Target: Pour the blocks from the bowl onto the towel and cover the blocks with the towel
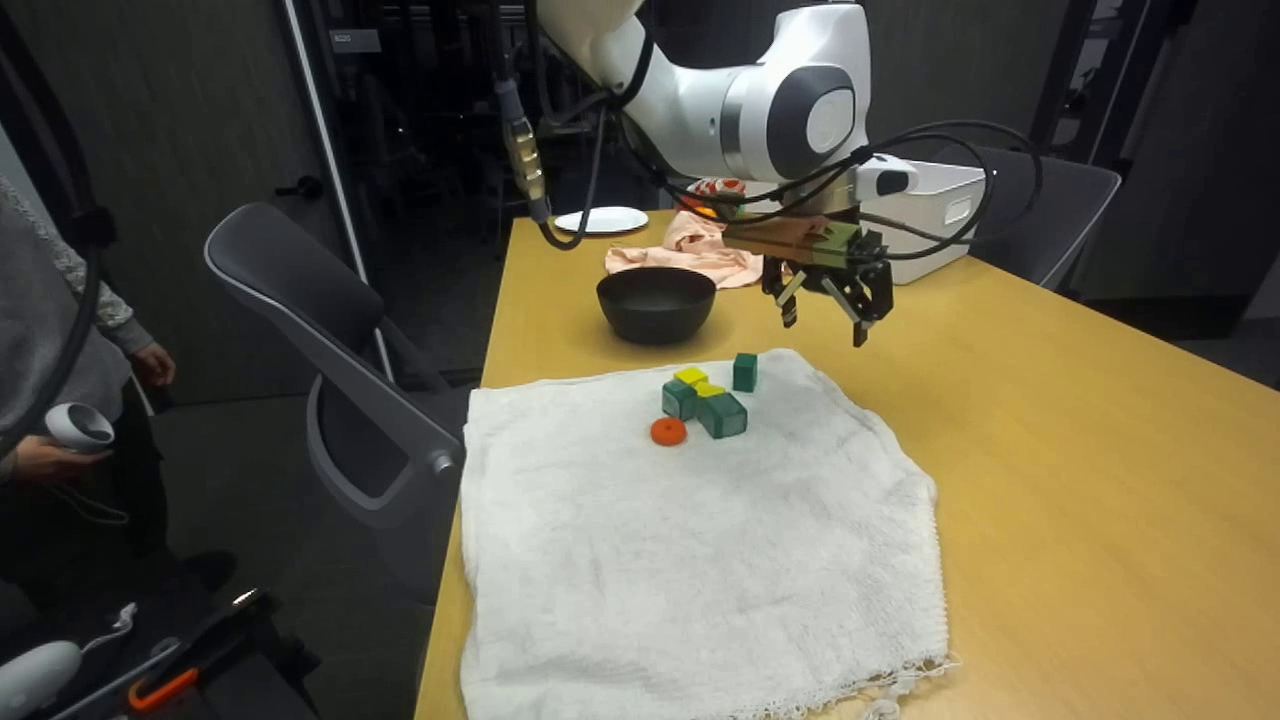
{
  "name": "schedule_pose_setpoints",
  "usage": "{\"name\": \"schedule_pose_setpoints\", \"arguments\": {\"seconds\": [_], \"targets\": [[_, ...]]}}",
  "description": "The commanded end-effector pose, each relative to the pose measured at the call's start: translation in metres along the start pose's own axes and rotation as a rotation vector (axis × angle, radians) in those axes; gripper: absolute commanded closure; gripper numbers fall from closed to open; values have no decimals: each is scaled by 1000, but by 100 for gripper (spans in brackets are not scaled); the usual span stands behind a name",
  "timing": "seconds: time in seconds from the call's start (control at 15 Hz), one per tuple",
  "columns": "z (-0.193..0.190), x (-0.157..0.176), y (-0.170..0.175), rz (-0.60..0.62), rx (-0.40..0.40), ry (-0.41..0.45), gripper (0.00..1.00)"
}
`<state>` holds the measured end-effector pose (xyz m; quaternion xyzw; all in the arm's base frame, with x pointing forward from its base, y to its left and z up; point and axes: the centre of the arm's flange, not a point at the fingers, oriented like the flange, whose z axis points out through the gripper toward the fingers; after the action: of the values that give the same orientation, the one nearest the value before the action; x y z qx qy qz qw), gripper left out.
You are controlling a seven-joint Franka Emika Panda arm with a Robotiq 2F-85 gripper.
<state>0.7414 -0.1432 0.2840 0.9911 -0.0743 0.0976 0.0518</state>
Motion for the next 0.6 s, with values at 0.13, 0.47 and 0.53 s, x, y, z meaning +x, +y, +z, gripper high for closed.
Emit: {"name": "schedule_pose_setpoints", "arguments": {"seconds": [0.13, 0.47, 0.53], "targets": [[26, 4, 27, 0, 19, -63, 0], [31, -7, 14, -34, 120, -112, 0], [30, -7, 11, -36, 132, -113, 0]]}}
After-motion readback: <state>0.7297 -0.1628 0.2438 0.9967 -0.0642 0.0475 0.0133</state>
